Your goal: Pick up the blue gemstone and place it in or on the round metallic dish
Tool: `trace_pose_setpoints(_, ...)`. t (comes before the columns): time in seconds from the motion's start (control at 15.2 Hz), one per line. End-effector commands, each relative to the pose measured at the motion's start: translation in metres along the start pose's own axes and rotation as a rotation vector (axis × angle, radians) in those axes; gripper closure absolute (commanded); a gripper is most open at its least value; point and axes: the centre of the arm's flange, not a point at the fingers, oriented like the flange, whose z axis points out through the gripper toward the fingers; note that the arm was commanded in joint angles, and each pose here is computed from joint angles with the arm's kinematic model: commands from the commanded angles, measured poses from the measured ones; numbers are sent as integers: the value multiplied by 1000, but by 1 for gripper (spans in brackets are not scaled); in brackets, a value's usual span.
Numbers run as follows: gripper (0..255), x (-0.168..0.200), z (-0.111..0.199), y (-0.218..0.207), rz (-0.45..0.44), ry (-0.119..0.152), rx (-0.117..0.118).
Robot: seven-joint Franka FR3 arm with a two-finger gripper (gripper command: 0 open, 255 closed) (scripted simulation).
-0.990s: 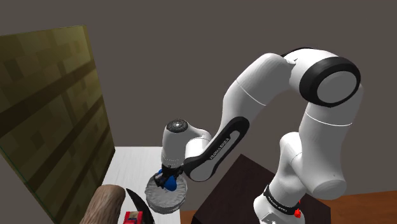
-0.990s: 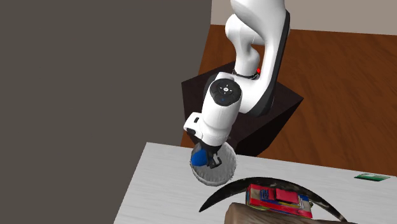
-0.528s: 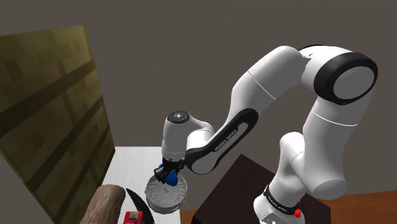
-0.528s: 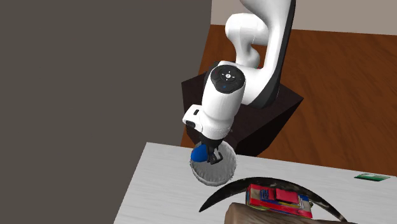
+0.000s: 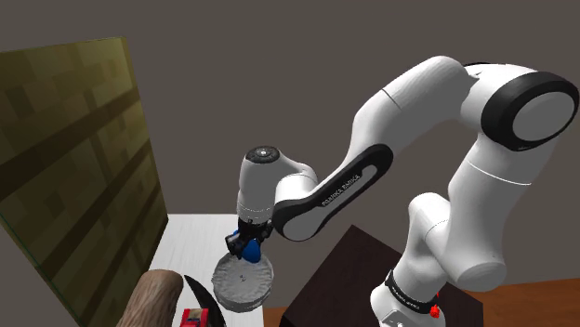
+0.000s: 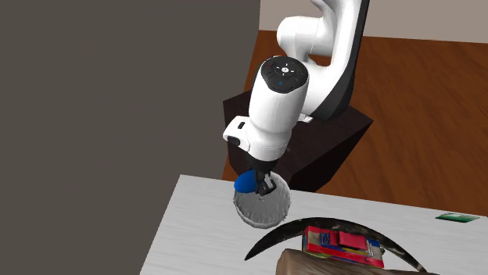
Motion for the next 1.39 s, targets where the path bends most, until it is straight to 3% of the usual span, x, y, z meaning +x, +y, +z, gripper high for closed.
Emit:
trace_pose_setpoints(0.0,255,1,-12,1,0,0,0)
trace_pose_setpoints(0.13,255,1,-18,1,0,0,0)
trace_pose_setpoints(0.26,255,-30,-23,-18,0,0,0)
trace_pose_setpoints(1.12,255,-36,46,-21,0,0,0)
trace_pose_setpoints(1.32,255,-36,49,-21,0,0,0)
